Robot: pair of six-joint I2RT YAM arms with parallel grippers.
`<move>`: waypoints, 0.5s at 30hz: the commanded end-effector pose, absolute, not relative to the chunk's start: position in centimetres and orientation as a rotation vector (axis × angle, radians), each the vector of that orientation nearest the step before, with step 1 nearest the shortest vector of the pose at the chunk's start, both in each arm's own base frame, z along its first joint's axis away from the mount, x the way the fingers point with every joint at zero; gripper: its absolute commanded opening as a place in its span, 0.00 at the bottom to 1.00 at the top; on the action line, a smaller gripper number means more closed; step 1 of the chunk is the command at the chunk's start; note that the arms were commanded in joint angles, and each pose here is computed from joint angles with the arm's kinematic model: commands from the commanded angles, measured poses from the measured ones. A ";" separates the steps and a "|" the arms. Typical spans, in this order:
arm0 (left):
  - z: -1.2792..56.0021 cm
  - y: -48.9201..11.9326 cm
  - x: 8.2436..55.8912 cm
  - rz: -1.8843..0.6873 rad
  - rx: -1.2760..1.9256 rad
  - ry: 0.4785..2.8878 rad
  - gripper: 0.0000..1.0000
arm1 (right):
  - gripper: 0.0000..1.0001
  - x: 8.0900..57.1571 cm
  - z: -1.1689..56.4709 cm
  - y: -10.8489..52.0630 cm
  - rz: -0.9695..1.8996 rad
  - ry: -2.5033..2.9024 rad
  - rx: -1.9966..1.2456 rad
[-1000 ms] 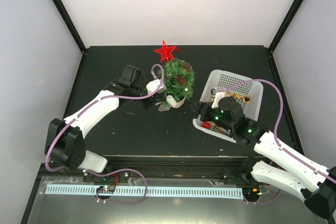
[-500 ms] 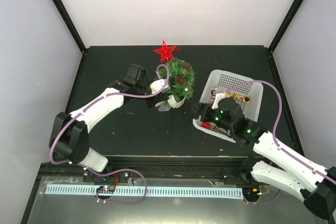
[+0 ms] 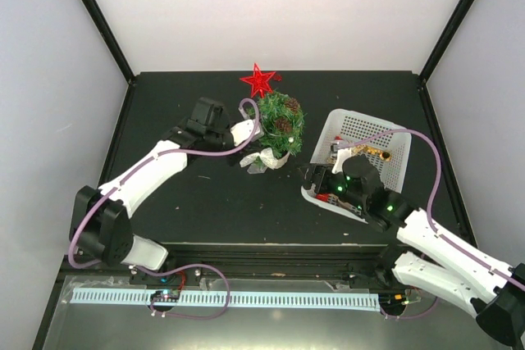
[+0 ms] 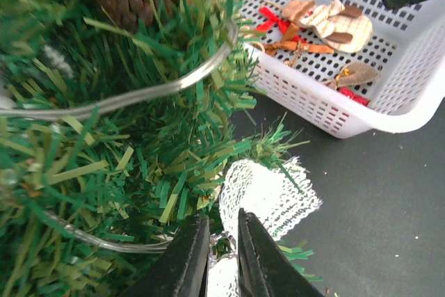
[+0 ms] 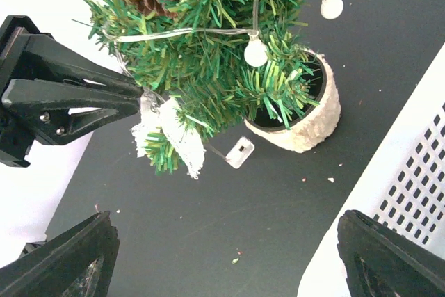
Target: Decorate the small christmas tree
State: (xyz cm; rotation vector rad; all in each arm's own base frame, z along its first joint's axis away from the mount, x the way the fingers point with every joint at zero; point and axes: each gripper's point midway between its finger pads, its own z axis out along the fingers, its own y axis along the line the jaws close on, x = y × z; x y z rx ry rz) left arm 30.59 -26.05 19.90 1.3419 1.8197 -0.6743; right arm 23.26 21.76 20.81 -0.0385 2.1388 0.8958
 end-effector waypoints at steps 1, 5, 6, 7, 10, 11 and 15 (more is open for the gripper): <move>22.3 -25.9 29.8 -0.652 1.343 1.756 0.18 | 0.87 23.2 21.9 21.3 0.913 2.096 -0.030; 23.1 -25.4 28.6 -0.654 1.375 1.739 0.33 | 0.88 22.9 22.3 20.9 0.913 2.090 -0.025; 23.3 -25.3 28.1 -0.653 1.386 1.740 0.37 | 0.88 22.7 22.4 20.8 0.913 2.088 -0.028; 23.5 -25.1 27.7 -0.651 1.392 1.740 0.40 | 0.88 22.7 22.5 20.7 0.909 2.087 -0.031; 24.5 -24.0 26.4 -0.614 1.394 1.734 0.56 | 0.89 22.4 23.0 20.2 0.881 2.089 -0.044; 24.9 -23.6 25.8 -0.598 1.393 1.730 0.63 | 0.89 22.3 23.4 20.0 0.870 2.088 -0.058; 26.7 -21.8 24.2 -0.521 1.356 1.723 0.96 | 0.91 21.6 24.3 18.6 0.790 2.126 -0.076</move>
